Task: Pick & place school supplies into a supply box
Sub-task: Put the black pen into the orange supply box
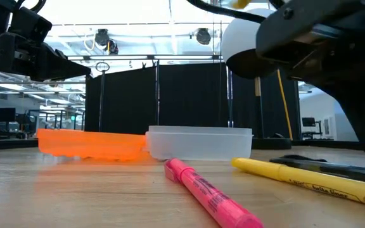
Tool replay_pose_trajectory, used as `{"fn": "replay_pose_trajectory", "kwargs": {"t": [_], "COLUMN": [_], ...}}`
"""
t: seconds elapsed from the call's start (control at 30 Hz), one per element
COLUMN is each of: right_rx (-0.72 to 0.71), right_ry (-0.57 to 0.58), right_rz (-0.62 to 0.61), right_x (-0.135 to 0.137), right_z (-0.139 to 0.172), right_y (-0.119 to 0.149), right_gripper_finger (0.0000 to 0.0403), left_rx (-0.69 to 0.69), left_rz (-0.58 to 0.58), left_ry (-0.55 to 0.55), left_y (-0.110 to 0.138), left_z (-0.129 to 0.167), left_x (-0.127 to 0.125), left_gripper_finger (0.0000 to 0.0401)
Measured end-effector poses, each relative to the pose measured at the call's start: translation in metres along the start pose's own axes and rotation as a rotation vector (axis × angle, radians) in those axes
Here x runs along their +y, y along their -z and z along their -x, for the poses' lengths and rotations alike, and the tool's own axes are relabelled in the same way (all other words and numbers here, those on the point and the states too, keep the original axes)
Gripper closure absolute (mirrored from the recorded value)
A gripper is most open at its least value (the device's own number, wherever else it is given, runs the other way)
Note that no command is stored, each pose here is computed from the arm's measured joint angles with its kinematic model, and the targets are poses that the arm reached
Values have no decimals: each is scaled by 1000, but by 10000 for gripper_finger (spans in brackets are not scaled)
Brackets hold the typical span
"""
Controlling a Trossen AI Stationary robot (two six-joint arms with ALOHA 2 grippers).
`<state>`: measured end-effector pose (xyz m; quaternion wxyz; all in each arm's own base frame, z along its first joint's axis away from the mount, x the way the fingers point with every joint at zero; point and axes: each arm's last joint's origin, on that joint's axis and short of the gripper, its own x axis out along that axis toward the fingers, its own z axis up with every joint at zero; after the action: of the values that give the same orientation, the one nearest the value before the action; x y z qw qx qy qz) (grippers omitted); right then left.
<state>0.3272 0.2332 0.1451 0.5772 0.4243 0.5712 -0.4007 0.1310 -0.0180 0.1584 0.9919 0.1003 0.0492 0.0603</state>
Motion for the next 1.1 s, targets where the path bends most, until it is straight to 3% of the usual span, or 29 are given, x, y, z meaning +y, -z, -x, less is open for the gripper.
{"fn": "replay_pose_trajectory", "kwargs": {"t": [0.37,0.7,0.9,1.1], "right_rx": [39,137,103,-34], "right_ry": [74,101,61,-70], "right_rz": [80,102,112,107], "right_x": [-15,-33,-33,-37], "right_z": [-22,-46,-35,3], "right_y": [-10,-12,-11,-13], "right_gripper_finger": [245,375,376,379], "left_rx": [0,0,0,0], "left_rz": [-1,-1,7,8], "left_ry": [0,0,0,0], "left_y": [0,0,0,0], "left_z": [0,0,0,0], "left_x": [0,0,0,0], "left_gripper_finger": [354,354,354,354]}}
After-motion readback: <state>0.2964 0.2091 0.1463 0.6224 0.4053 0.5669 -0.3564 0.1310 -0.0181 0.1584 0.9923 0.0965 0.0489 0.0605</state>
